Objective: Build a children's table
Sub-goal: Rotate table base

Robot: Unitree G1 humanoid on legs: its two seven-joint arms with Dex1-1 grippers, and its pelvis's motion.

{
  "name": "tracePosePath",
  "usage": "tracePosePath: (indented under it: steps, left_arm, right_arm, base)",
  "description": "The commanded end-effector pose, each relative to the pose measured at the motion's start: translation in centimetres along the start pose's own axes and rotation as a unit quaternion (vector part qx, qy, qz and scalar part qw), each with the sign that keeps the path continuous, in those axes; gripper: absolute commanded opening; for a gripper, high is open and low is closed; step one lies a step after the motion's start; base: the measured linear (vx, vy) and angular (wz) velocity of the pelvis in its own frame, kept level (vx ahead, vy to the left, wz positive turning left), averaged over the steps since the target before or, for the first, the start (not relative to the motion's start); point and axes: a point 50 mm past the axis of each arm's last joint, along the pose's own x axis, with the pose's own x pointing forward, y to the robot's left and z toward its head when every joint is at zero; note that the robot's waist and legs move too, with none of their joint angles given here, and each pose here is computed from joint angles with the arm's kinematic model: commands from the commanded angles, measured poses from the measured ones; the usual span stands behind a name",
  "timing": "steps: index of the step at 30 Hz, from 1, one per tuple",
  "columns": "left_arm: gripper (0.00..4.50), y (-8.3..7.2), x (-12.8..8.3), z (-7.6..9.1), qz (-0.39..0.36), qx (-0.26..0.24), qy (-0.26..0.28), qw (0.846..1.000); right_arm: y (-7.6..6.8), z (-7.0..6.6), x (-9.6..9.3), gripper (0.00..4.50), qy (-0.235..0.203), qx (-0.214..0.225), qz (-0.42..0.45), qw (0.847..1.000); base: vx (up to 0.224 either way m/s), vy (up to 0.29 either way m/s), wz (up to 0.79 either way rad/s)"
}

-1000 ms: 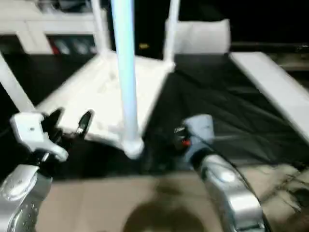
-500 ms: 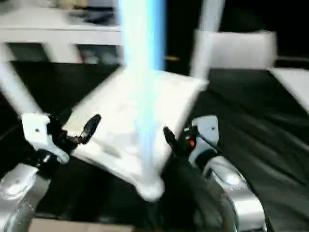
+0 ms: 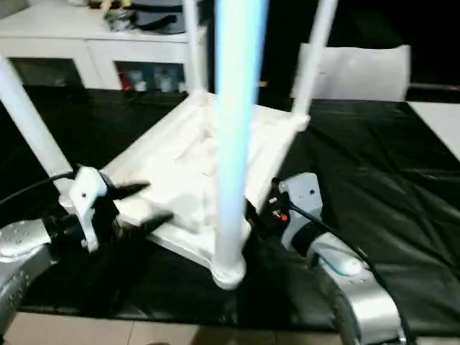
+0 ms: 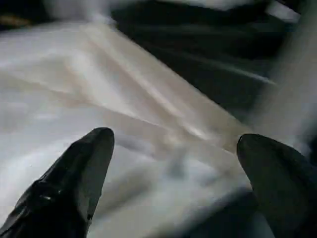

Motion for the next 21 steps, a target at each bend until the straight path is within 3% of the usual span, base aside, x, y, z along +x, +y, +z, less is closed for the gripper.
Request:
tracePosePath:
  steps: [1,4,12,21]
  left_arm:
    - [4.25,0.0,0.2,0.0,-0.05,0.004,0.018,0.999]
    - [4.15,0.1,1.3,-0.2,-0.127,0.042,0.067,0.989]
    - [3.6,1.8,4.2,-0.6,-0.181,0.135,0.126,0.966]
    - [2.83,2.5,5.9,-1.2,-0.231,0.175,0.16,0.944]
  right_arm:
    - [0.0,-0.4,-0.3,4.5,0.012,-0.009,0.022,1.0]
    - [0.0,-0.7,-1.0,4.5,0.037,-0.031,0.063,0.997]
    - [0.8,-1.1,-3.0,4.5,0.07,-0.047,0.157,0.984]
    - [1.4,-0.9,-4.9,4.5,0.092,-0.046,0.214,0.971]
  base:
    - [0.0,0.0,0.0]
    - [0.0,0.0,0.0]
    - [0.0,0.0,0.0]
    - [0.0,0.0,0.0]
